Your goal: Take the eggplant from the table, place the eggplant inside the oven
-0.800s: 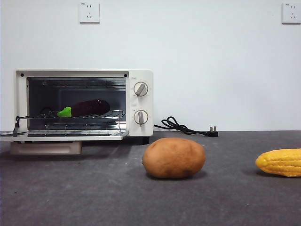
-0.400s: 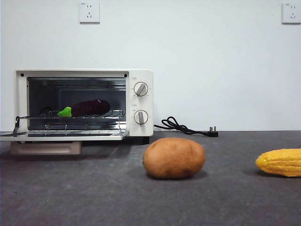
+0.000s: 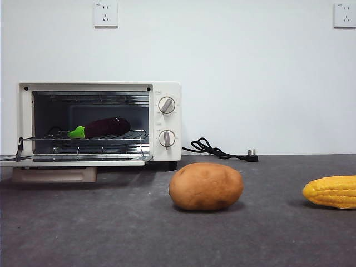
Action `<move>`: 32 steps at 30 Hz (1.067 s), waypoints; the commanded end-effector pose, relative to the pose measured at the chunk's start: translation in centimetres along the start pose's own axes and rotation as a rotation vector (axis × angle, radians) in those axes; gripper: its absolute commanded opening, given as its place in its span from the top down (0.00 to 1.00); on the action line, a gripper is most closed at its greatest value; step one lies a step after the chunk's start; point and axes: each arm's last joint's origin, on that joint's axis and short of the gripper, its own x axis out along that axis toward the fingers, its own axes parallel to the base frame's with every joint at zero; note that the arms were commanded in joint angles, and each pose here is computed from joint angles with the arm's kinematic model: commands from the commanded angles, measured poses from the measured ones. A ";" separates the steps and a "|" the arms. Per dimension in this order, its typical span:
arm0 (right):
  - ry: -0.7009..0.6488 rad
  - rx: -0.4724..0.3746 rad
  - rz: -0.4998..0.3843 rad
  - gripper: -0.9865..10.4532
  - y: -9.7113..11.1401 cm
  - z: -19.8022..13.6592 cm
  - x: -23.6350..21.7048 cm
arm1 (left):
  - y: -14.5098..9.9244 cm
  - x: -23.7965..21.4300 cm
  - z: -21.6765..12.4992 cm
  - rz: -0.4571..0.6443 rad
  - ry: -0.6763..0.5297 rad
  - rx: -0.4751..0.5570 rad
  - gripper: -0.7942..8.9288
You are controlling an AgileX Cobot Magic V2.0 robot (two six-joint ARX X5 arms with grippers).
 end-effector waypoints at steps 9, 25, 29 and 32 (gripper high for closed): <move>0.030 0.002 0.005 0.92 0.0 -0.3 0.1 | 0.1 2.9 2.6 -0.008 -0.074 -0.012 0.93; 0.012 -0.004 0.004 0.92 0.3 -0.8 -0.7 | 9.6 16.3 5.3 -0.141 0.009 -0.292 0.93; -0.003 -0.010 0.004 0.92 0.5 -1.1 -1.2 | 13.6 18.8 3.5 -0.124 0.089 -0.417 0.93; -0.004 -0.011 0.003 0.92 0.5 -1.1 -1.3 | 15.8 20.2 2.1 -0.098 0.142 -0.466 0.93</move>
